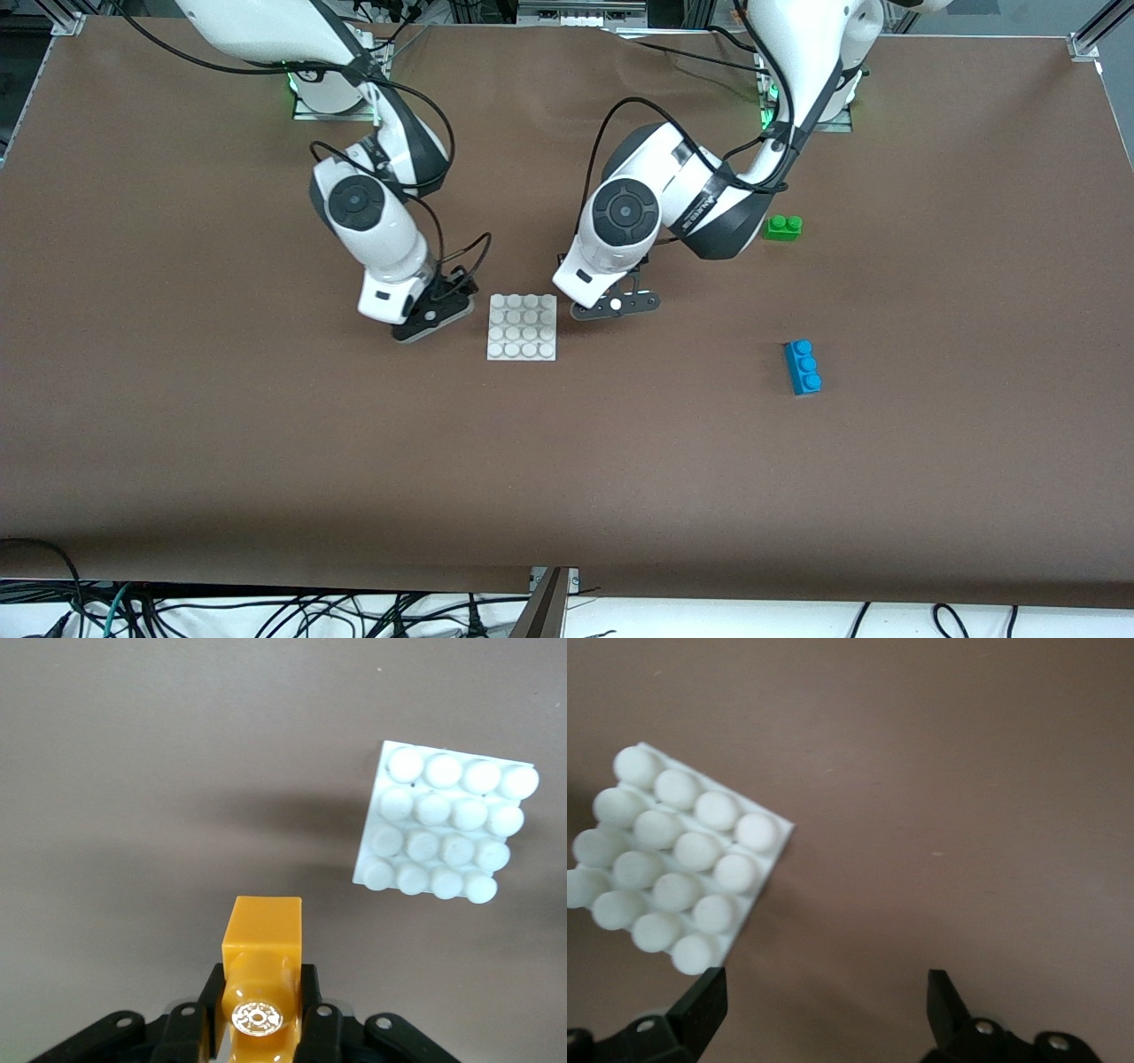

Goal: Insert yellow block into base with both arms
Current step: 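Carry the yellow block with the left gripper over the white plate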

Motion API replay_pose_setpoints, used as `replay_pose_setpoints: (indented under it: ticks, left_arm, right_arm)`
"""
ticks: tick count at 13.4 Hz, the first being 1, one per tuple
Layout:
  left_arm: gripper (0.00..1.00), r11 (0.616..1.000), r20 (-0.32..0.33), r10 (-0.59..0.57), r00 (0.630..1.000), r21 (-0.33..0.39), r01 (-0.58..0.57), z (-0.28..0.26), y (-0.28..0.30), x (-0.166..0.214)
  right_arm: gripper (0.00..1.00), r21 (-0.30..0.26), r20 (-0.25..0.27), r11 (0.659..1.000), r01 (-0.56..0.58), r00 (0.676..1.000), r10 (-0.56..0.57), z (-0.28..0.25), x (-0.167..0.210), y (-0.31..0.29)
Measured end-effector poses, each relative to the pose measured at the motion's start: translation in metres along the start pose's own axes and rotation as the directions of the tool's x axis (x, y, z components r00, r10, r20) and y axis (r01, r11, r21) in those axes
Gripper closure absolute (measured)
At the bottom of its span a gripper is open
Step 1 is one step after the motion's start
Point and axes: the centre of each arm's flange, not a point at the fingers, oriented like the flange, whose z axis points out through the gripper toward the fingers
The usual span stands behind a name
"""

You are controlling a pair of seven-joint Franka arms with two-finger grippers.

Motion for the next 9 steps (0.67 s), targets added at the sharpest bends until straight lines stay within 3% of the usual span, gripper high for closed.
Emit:
replay_pose_setpoints:
  ticks: [5, 9]
  left_arm:
    - [0.65, 1.000, 0.000, -0.028, 1.000, 0.004, 0.028, 0.033, 0.046, -0.018]
    - [0.65, 0.994, -0.010, -0.108, 0.994, -0.023, 0.107, 0.052, 0.067, -0.005]
  right_arm:
    - [0.00, -0.093, 0.020, 0.985, -0.146, 0.989, 0.149, -0.082, 0.003, 0.096]
    - [0.00, -0.114, 0.037, 0.960, -0.257, 0.964, 0.262, -0.170, 0.021, 0.153]
